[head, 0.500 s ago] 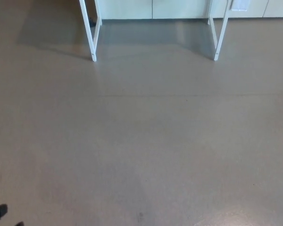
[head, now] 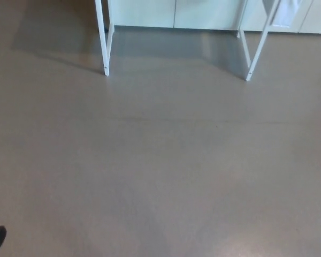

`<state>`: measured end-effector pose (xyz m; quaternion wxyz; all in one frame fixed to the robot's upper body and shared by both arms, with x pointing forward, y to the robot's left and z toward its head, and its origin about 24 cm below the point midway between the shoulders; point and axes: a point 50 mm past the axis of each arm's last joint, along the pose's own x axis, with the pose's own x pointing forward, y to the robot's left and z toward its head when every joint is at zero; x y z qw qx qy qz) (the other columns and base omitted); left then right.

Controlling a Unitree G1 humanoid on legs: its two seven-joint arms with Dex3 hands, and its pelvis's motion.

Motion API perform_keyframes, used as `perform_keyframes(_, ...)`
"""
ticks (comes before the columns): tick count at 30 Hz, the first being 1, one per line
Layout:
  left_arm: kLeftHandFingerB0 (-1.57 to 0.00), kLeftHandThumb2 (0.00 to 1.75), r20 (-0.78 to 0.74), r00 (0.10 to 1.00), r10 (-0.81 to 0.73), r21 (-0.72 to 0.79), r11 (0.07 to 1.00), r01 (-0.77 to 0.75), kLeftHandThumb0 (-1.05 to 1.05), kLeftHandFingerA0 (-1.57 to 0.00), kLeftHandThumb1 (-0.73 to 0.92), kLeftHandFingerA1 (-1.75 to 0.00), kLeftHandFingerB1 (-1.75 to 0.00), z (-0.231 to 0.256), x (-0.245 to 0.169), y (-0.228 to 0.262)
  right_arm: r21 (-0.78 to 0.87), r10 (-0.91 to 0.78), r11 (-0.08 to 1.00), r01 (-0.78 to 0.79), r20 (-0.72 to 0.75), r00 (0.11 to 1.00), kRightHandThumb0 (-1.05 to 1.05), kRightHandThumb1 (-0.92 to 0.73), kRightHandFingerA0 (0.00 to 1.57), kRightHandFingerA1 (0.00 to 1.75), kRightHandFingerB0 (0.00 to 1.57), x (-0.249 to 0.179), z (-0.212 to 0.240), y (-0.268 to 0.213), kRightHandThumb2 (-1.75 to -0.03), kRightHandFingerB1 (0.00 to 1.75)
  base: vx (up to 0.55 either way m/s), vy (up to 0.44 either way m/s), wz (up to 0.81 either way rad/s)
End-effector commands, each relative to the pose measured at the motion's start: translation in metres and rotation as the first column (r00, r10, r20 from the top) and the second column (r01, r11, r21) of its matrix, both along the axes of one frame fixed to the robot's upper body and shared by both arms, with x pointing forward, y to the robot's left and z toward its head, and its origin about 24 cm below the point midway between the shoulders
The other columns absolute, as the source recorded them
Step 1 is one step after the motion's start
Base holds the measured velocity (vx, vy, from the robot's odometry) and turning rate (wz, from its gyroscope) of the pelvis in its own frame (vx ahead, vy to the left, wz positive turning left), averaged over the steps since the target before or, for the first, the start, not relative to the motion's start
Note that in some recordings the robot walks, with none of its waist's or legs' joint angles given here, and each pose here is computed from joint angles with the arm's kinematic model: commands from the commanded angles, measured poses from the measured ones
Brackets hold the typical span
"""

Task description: The robot walk up to a desk on which a bottle is kept on the left hand side and a container is kept on the right hand side. The robot uses its left hand to pick up the bottle and places it in the container.

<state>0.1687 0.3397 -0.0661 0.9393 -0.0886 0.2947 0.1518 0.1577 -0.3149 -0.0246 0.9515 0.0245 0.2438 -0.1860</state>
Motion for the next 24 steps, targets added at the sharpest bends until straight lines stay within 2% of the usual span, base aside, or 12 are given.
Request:
perform_keyframes(1,-0.12,0.90,0.051,0.999,-0.009,-0.033,0.999,0.010,-0.19,-0.33,0.43,-0.58,-0.48,0.006,0.008,0.001,0.060,-0.029,0.998,0.030,-0.009,1.000,-0.21,-0.55,0.31,0.58,0.13,0.002,0.003,-0.002,-0.97,0.49,0.24,-0.037,0.08)
perform_keyframes(2,-0.12,0.90,0.067,0.998,0.002,-0.041,0.999,0.001,-0.19,-0.33,0.43,-0.58,-0.48,0.009,0.014,0.001,0.062,-0.027,0.998,0.027,0.004,1.000,-0.21,-0.55,0.31,0.58,0.13,0.009,0.006,-0.001,-0.97,0.49,0.28,-0.108,0.12)
perform_keyframes(3,-0.26,0.58,0.076,0.997,0.002,-0.034,0.999,0.001,-0.24,-0.45,0.60,-0.40,-0.30,0.011,0.018,0.002,0.065,-0.037,0.997,0.036,0.006,0.999,-0.22,-0.53,0.30,0.57,0.14,0.015,0.007,-0.002,-0.95,0.49,0.32,-0.100,0.10)
perform_keyframes(4,-0.12,0.89,0.080,0.997,-0.002,-0.029,1.000,0.004,-0.21,-0.34,0.42,-0.58,-0.48,0.012,0.019,0.003,0.067,-0.042,0.997,0.042,0.009,0.999,-0.22,-0.52,0.31,0.58,0.15,0.017,0.007,-0.002,-0.95,0.50,0.31,-0.115,0.15)
perform_keyframes(6,-0.12,0.89,0.086,0.996,-0.008,-0.023,1.000,0.010,-0.21,-0.33,0.42,-0.58,-0.48,0.014,0.021,0.004,0.069,-0.048,0.997,0.047,0.015,0.999,-0.22,-0.52,0.32,0.58,0.16,0.020,0.007,-0.002,-0.95,0.50,0.26,-0.170,0.12)
perform_keyframes(7,-0.26,0.58,0.082,0.997,-0.010,-0.012,1.000,0.011,-0.27,-0.46,0.60,-0.39,-0.30,0.014,0.021,0.004,0.065,-0.043,0.997,0.042,0.016,0.999,-0.23,-0.53,0.32,0.58,0.15,0.021,0.007,-0.002,-0.96,0.50,0.38,-0.200,-0.53)
perform_keyframes(8,-0.12,0.90,0.087,0.996,-0.013,-0.009,1.000,0.014,-0.21,-0.36,0.43,-0.59,-0.48,0.014,0.022,0.003,0.062,-0.043,0.997,0.041,0.018,0.999,-0.24,-0.52,0.32,0.58,0.15,0.021,0.007,-0.003,-0.96,0.50,0.34,-0.305,0.79)
perform_keyframes(13,-0.12,0.89,0.092,0.996,-0.017,-0.012,1.000,0.019,-0.21,-0.38,0.41,-0.59,-0.48,0.015,0.024,0.002,0.056,-0.044,0.998,0.043,0.017,0.999,-0.25,-0.50,0.33,0.59,0.15,0.023,0.008,-0.004,-0.95,0.50,0.32,-0.259,0.17)
perform_keyframes(14,-0.25,0.57,0.096,0.995,-0.015,-0.018,1.000,0.017,-0.26,-0.45,0.59,-0.39,-0.29,0.015,0.026,0.002,0.056,-0.046,0.997,0.045,0.021,0.999,-0.25,-0.50,0.33,0.59,0.17,0.024,0.008,-0.004,-0.95,0.50,0.33,-0.043,0.01)
perform_keyframes(22,-0.26,0.58,0.089,0.996,-0.031,0.000,1.000,0.031,-0.28,-0.48,0.59,-0.39,-0.30,0.016,0.026,0.002,0.059,-0.048,0.997,0.046,0.021,0.999,-0.23,-0.53,0.33,0.59,0.17,0.026,0.009,-0.004,-0.96,0.51,0.35,0.087,-0.22)
perform_keyframes(24,-0.26,0.57,0.087,0.996,-0.028,-0.003,1.000,0.028,-0.27,-0.47,0.59,-0.40,-0.30,0.015,0.025,0.001,0.059,-0.052,0.997,0.051,0.019,0.998,-0.23,-0.53,0.32,0.59,0.16,0.025,0.009,-0.004,-0.96,0.50,0.54,0.199,-0.75)
